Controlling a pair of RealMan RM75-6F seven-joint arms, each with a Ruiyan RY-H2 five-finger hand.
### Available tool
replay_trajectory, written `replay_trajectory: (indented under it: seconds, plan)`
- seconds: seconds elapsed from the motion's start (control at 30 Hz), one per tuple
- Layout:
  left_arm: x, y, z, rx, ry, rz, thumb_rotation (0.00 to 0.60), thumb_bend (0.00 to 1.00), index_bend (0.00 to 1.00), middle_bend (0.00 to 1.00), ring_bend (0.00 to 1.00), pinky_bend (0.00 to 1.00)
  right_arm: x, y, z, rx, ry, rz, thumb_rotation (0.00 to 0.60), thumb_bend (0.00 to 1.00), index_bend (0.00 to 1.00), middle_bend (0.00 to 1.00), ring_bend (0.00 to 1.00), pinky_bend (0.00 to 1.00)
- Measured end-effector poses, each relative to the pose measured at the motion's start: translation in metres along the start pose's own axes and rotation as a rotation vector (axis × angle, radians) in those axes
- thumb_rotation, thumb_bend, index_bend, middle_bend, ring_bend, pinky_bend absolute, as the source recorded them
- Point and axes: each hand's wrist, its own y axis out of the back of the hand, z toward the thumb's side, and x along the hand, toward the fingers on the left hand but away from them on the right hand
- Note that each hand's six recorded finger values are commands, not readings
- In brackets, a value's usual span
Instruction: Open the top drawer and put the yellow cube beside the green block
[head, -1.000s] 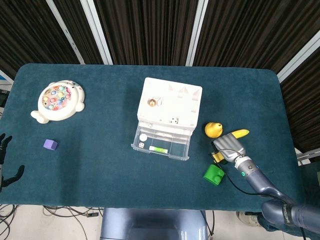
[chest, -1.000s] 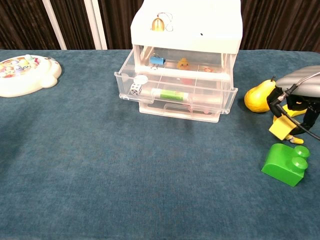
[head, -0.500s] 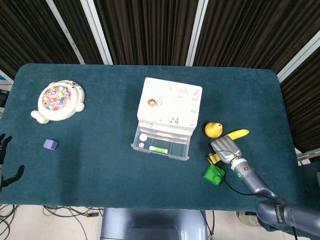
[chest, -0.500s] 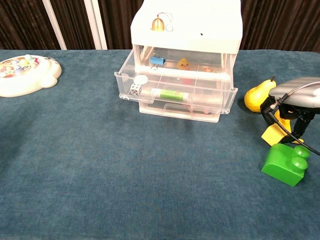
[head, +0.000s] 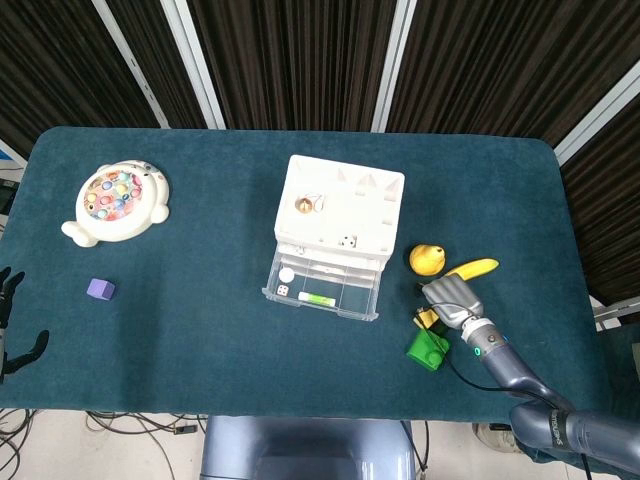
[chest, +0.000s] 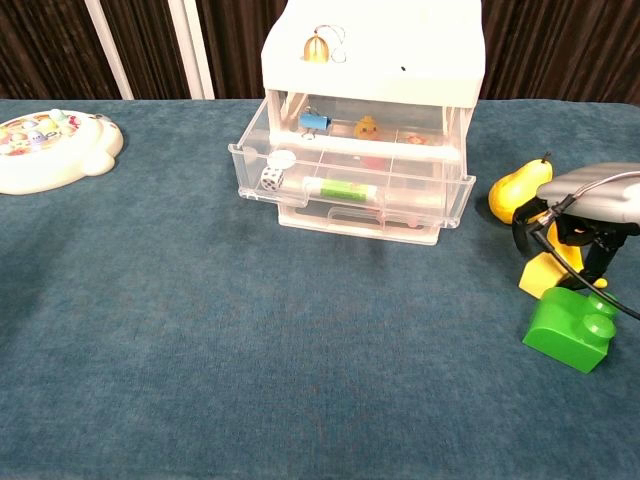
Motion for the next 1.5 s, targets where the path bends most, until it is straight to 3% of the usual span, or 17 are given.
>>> replay_trajectory:
  seconds: [0.33,0.5,0.6,0.77,0.87,1.0,1.17,1.3,1.5]
  plan:
    - [0.0,0.0,0.0,0.002,0.0,0.0,0.6,0.32,0.0,0.0,0.0,0.14,0.007,0.006,-0.011,0.012,-0.04,0.02,0.6,0.24,0.26,0.98,0.98,1.0]
    - [0.0,0.0,0.0,0.002,0.001,0.001,0.6,0.32,0.0,0.0,0.0,0.14,0.02,0.017,-0.026,-0.014,-0.087,0.038,0.6,0.23,0.24,0.77,0.89,0.99]
    - [0.0,0.0,0.001,0.004,-0.002,0.001,0.6,0.32,0.0,0.0,0.0,0.14,0.033,0.031,-0.04,-0.056,-0.129,0.034,0.6,0.23,0.23,0.61,0.8,0.86]
    - [0.0,-0.001,0.002,0.006,-0.007,0.001,0.6,0.32,0.0,0.0,0.0,0.14,0.06,0.056,-0.068,-0.115,-0.233,-0.083,0.6,0.21,0.21,0.36,0.56,0.55]
    - [0.0,-0.001,0.003,0.008,-0.01,0.002,0.6,0.32,0.0,0.0,0.0,0.14,0.08,0.067,-0.081,-0.144,-0.292,-0.19,0.6,0.2,0.2,0.26,0.44,0.41]
    - [-0.001,-0.001,0.004,0.009,-0.01,0.004,0.6,0.32,0.0,0.0,0.0,0.14,0.112,0.075,-0.09,-0.165,-0.341,-0.342,0.6,0.18,0.17,0.21,0.39,0.35]
    - [-0.001,0.0,0.003,0.007,-0.008,0.01,0.6,0.32,0.0,0.0,0.0,0.05,0.148,0.061,-0.089,-0.181,-0.353,-0.436,0.6,0.15,0.15,0.15,0.33,0.29]
    - [-0.001,0.001,0.004,0.001,-0.011,0.016,0.6,0.32,0.0,0.0,0.0,0.0,0.173,0.033,-0.086,-0.171,-0.375,-0.405,0.6,0.15,0.14,0.1,0.3,0.26]
    - [-0.001,0.002,0.005,-0.005,-0.017,0.014,0.6,0.32,0.0,0.0,0.0,0.0,0.193,0.009,-0.079,-0.18,-0.389,-0.387,0.6,0.13,0.09,0.05,0.22,0.23]
